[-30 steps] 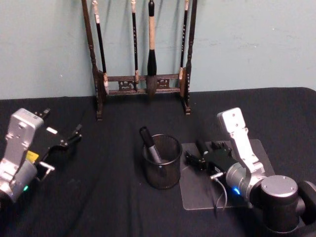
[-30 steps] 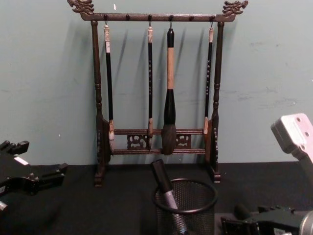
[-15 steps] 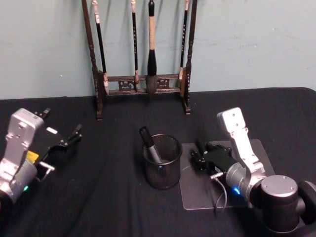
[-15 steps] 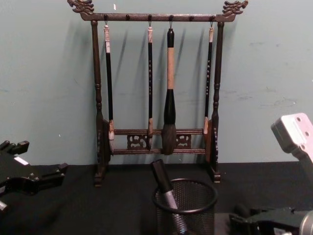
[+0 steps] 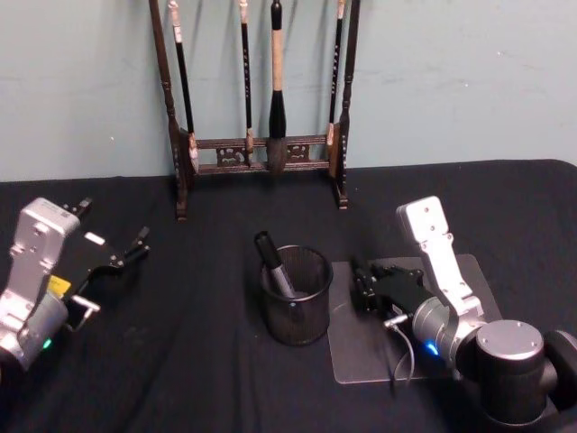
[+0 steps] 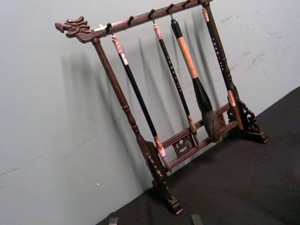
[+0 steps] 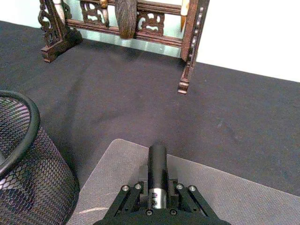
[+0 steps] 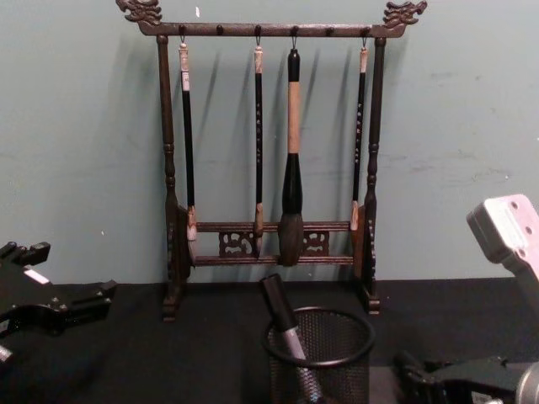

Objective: Pick up the water-based marker from the table and place it into the pen holder.

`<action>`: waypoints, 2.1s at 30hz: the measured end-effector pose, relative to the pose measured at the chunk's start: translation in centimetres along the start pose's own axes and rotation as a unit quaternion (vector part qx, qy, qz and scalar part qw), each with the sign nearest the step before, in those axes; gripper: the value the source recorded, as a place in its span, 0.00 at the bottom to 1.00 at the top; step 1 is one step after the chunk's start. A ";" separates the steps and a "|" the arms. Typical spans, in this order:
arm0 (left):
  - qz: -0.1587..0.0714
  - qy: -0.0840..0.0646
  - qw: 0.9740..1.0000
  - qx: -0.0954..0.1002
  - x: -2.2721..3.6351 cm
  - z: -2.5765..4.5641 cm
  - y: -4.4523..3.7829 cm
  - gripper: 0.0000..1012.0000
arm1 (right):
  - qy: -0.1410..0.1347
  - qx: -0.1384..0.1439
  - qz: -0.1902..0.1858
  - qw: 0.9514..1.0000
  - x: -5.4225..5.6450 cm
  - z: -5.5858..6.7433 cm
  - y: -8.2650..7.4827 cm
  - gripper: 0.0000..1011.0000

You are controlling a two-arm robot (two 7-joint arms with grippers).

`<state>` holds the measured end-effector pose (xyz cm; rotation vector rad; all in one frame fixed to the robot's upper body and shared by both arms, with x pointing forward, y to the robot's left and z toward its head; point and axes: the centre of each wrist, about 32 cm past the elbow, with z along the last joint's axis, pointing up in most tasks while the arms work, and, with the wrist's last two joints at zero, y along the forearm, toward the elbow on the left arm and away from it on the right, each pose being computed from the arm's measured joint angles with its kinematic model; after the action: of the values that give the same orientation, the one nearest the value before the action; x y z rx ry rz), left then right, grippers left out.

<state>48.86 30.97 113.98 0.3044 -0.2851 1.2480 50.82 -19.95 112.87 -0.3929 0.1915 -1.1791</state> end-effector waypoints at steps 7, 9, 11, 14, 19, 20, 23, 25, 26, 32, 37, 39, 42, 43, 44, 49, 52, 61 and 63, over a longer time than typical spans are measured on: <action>0.000 0.000 1.000 0.000 0.00 0.00 0.00 0.99 | 0.000 0.000 0.000 1.000 0.0 0.0 0.0 0.23; 0.000 0.000 1.000 0.000 0.00 0.00 0.00 0.99 | 0.000 0.000 0.000 1.000 0.0 0.0 0.0 0.24; 0.000 0.000 1.000 0.000 0.00 0.00 0.00 0.99 | 0.001 0.002 0.001 1.000 0.0 0.0 0.0 0.24; 0.000 0.000 1.000 0.000 0.00 0.00 0.00 0.99 | 0.008 0.019 0.003 1.000 0.2 0.1 -0.2 0.24; 0.000 0.000 1.000 0.000 0.00 0.00 0.00 0.99 | 0.010 0.056 0.007 0.998 0.3 0.5 -0.4 0.23; 0.000 0.000 1.000 0.000 0.00 0.00 0.00 0.99 | 0.010 0.061 0.007 0.998 0.4 0.7 -0.4 0.23; 0.000 0.000 1.000 0.000 0.00 0.00 0.00 0.99 | 0.011 0.095 0.011 0.995 0.6 1.6 -0.3 0.24; 0.000 0.000 1.000 0.000 0.00 0.00 0.00 0.99 | 0.013 0.117 0.015 0.993 0.8 2.3 -0.2 0.24; 0.000 0.000 1.000 0.000 0.00 0.00 0.00 0.99 | 0.013 0.130 0.018 0.991 0.9 2.9 -0.2 0.24; 0.000 0.000 1.000 0.000 0.00 0.00 0.00 0.99 | 0.006 0.166 0.038 0.985 0.7 4.5 0.0 0.24; 0.000 0.000 1.000 0.000 0.00 0.00 0.00 0.99 | 0.002 0.195 0.068 0.978 0.0 5.8 0.1 0.24; 0.000 0.000 1.000 0.000 0.00 0.00 0.00 0.99 | 0.001 0.204 0.082 0.975 -0.3 6.2 0.2 0.24; 0.000 0.000 1.000 0.000 0.00 0.00 0.00 0.99 | 0.002 0.213 0.100 0.972 -0.9 6.6 0.2 0.24; 0.000 0.000 1.000 0.000 0.00 0.00 0.00 0.99 | 0.002 0.215 0.104 0.971 -1.0 6.6 0.2 0.24; 0.000 0.000 1.000 0.000 0.00 0.00 0.00 0.99 | 0.002 0.218 0.112 0.969 -1.2 6.8 0.3 0.23; 0.000 0.000 1.000 0.000 0.00 0.00 0.00 0.99 | 0.004 0.224 0.136 0.965 -2.1 7.0 0.6 0.24; 0.000 0.000 1.000 0.000 0.00 0.00 0.00 0.99 | 0.006 0.225 0.144 0.964 -2.4 7.1 0.8 0.24; 0.000 0.000 1.000 0.000 0.00 0.00 0.00 0.99 | 0.010 0.221 0.159 0.962 -2.9 6.9 1.1 0.24; 0.000 0.000 1.000 0.000 0.00 0.00 0.00 0.99 | 0.011 0.220 0.161 0.962 -3.0 6.9 1.1 0.24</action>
<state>48.86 30.96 113.98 0.3044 -0.2850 1.2480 53.04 -15.45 118.58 0.0450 0.0059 -0.8703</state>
